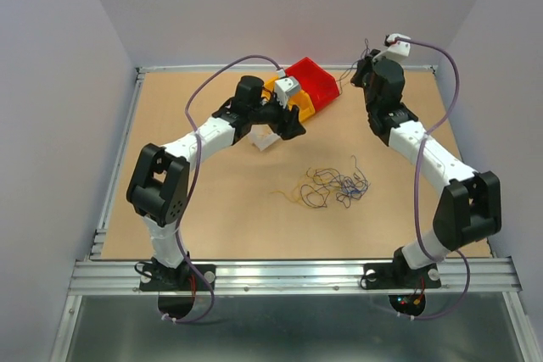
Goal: Untangle the cables
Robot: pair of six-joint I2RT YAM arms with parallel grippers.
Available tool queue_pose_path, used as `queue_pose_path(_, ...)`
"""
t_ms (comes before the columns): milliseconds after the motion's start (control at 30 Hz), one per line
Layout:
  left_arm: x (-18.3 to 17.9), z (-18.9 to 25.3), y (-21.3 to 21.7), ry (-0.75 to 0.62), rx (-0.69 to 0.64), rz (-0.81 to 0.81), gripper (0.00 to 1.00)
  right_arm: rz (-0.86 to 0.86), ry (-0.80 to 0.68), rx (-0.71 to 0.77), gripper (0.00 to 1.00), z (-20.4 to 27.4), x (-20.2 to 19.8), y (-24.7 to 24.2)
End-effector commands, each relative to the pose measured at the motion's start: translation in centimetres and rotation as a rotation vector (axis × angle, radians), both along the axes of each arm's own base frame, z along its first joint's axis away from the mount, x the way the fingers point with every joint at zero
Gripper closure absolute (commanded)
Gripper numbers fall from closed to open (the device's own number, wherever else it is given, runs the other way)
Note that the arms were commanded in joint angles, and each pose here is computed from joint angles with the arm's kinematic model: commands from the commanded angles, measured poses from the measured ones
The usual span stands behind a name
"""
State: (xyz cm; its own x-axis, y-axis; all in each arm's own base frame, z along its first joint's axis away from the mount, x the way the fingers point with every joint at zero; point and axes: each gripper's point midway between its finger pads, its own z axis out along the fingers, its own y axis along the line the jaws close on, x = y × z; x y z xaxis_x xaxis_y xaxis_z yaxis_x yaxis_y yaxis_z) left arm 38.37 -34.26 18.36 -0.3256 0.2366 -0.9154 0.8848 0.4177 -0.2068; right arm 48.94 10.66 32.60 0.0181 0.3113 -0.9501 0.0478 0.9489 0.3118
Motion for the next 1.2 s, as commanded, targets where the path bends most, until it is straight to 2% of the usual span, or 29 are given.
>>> queue_pose_path(0, -1.9, 2.4, -1.3, -0.042, -0.049, -0.175, 0.24, 0.115, -0.039, 0.015, 0.99, 2.9, 1.9, 2.6)
queue_pose_path(67, -2.6, 2.9, -1.5, -0.043, -0.069, -0.212, 0.24, 0.125, -0.047, 0.016, 0.99, 3.6, 2.6, 3.1)
queue_pose_path(100, -2.6, 3.4, -1.3, -0.059, -0.085, -0.21, 0.24, 0.126, -0.017, 0.004, 0.99, 2.3, 3.5, 3.3)
queue_pose_path(200, -2.1, 4.9, -0.5, -0.1, -0.124, -0.174, 0.24, 0.135, -0.014, -0.014, 0.99, 2.7, 5.0, 3.6)
queue_pose_path(233, -1.8, 5.2, 0.3, -0.088, -0.138, -0.144, 0.24, 0.139, 0.024, -0.024, 0.99, 1.2, 5.9, 3.8)
queue_pose_path(300, -0.8, 6.1, 1.2, -0.099, -0.16, -0.092, 0.24, 0.142, 0.017, -0.023, 0.99, 1.8, 6.8, 4.1)
queue_pose_path(500, 2.5, 7.7, 5.5, -0.102, -0.219, 0.107, 0.24, 0.16, 0.063, -0.022, 0.99, -1.2, 9.9, 5.4)
queue_pose_path(567, 3.3, 8.1, 6.7, -0.108, -0.241, 0.144, 0.24, 0.162, 0.051, -0.024, 0.99, -1.0, 10.8, 5.6)
queue_pose_path(700, 4.2, 8.5, 7.9, -0.136, -0.243, 0.196, 0.24, 0.129, 0.092, -0.042, 1.0, -3.8, 12.8, 5.4)
queue_pose_path(867, 4.4, 8.8, 8.5, -0.162, -0.24, 0.22, 0.24, 0.085, 0.16, -0.068, 0.99, -6.6, 13.3, 4.5)
queue_pose_path(1067, 4.7, 8.9, 8.8, -0.177, -0.235, 0.242, 0.24, 0.254, 0.234, -0.085, 0.99, -10.2, 12.2, 7.3)
queue_pose_path(1167, 4.9, 8.8, 8.8, -0.178, -0.231, 0.248, 0.24, 0.329, 0.249, -0.148, 1.0, -11.3, 11.5, 9.3)
